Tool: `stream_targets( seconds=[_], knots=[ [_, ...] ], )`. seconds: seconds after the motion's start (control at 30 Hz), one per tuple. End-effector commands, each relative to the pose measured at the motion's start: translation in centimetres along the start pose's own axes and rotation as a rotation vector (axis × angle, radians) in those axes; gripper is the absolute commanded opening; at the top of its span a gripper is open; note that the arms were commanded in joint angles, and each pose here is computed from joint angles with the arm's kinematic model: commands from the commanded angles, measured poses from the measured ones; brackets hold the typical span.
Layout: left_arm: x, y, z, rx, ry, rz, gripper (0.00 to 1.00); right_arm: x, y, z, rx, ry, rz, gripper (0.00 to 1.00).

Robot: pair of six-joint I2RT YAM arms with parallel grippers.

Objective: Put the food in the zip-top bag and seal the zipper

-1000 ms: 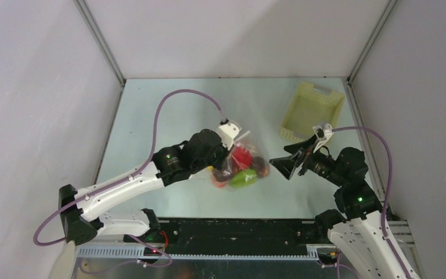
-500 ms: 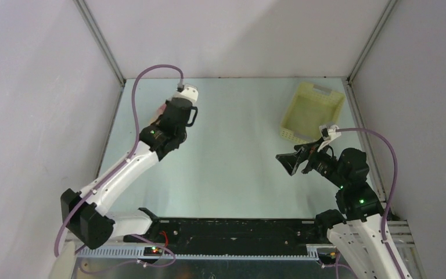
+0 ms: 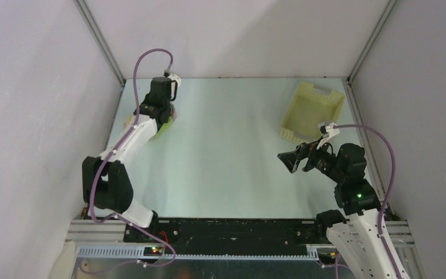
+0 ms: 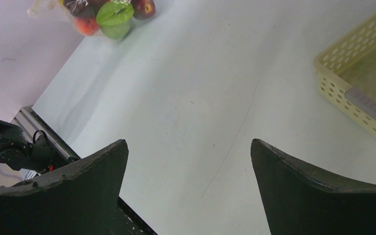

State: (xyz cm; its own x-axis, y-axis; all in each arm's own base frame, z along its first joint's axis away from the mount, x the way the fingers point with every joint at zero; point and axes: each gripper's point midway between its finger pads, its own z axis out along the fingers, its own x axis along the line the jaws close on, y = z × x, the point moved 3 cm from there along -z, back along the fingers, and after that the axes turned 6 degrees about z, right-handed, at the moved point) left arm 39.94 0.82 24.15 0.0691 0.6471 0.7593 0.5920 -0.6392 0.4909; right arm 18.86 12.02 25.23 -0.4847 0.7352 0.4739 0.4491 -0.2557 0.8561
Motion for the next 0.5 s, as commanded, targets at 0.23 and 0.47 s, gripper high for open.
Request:
stream_targets(
  seconds=[0.23, 0.47],
  knots=[
    [1.7, 5.6, 0.6, -0.087, -0.026, -0.006, 0.02, 0.0, -0.3, -0.2, 0.009, 0.015, -0.001, 0.99],
    [-8.9, 4.9, 1.2, -0.044, -0.205, 0.137, 0.09, 0.2, -0.5, -0.2, 0.017, 0.035, 0.006, 0.99]
  ],
)
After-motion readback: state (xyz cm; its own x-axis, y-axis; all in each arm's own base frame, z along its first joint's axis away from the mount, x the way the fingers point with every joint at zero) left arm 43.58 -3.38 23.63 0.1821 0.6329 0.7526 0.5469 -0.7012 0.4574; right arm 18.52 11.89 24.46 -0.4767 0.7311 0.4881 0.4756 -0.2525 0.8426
